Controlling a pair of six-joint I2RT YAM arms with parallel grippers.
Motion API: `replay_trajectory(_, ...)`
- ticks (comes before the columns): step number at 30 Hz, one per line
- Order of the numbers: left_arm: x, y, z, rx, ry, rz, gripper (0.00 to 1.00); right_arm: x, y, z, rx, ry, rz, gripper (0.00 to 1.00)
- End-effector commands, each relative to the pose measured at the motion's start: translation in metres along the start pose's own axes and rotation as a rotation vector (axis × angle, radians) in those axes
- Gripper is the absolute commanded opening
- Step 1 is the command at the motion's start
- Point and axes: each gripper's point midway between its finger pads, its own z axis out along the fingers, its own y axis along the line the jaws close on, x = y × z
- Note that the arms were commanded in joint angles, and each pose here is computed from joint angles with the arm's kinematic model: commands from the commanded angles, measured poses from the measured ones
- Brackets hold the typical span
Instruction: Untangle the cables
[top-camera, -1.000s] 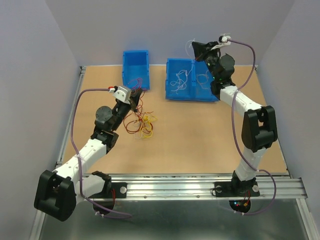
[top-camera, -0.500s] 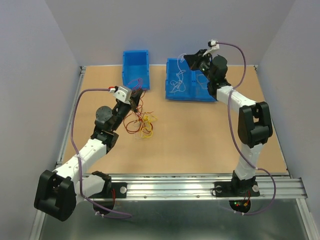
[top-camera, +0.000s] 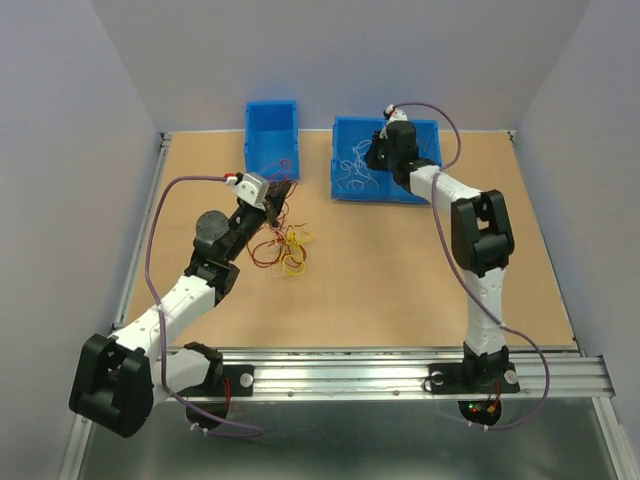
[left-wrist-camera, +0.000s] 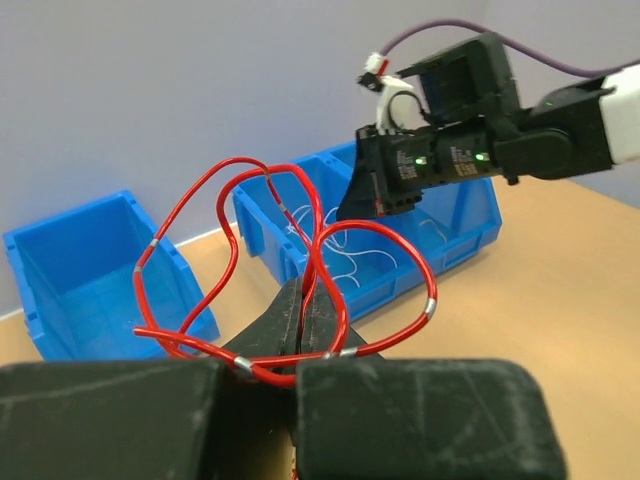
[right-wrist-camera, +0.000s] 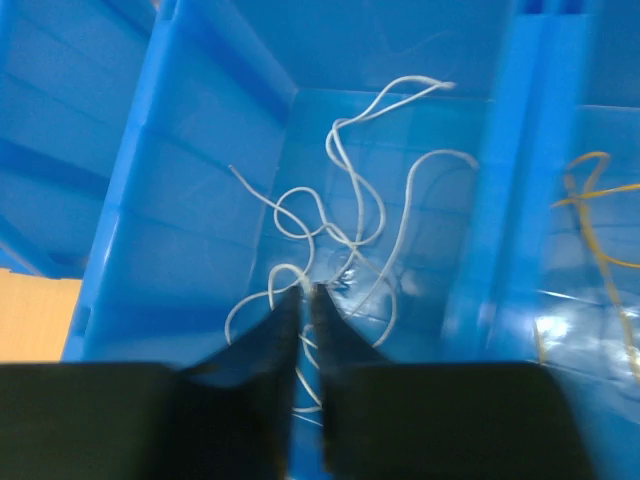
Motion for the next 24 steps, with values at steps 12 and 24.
replay_trajectory(12,-0.009,-0.026,0.018,0.132,-0.005,0.049,0.04,-0.035,0.027,-0.047,0.078,-0.038,-0.154,0.62)
replay_trajectory(24,-0.014,-0.063,0.011,0.315,0.005,0.051,0.05,-0.011,0.161,-0.198,-0.873,-0.289,-0.55,0.92)
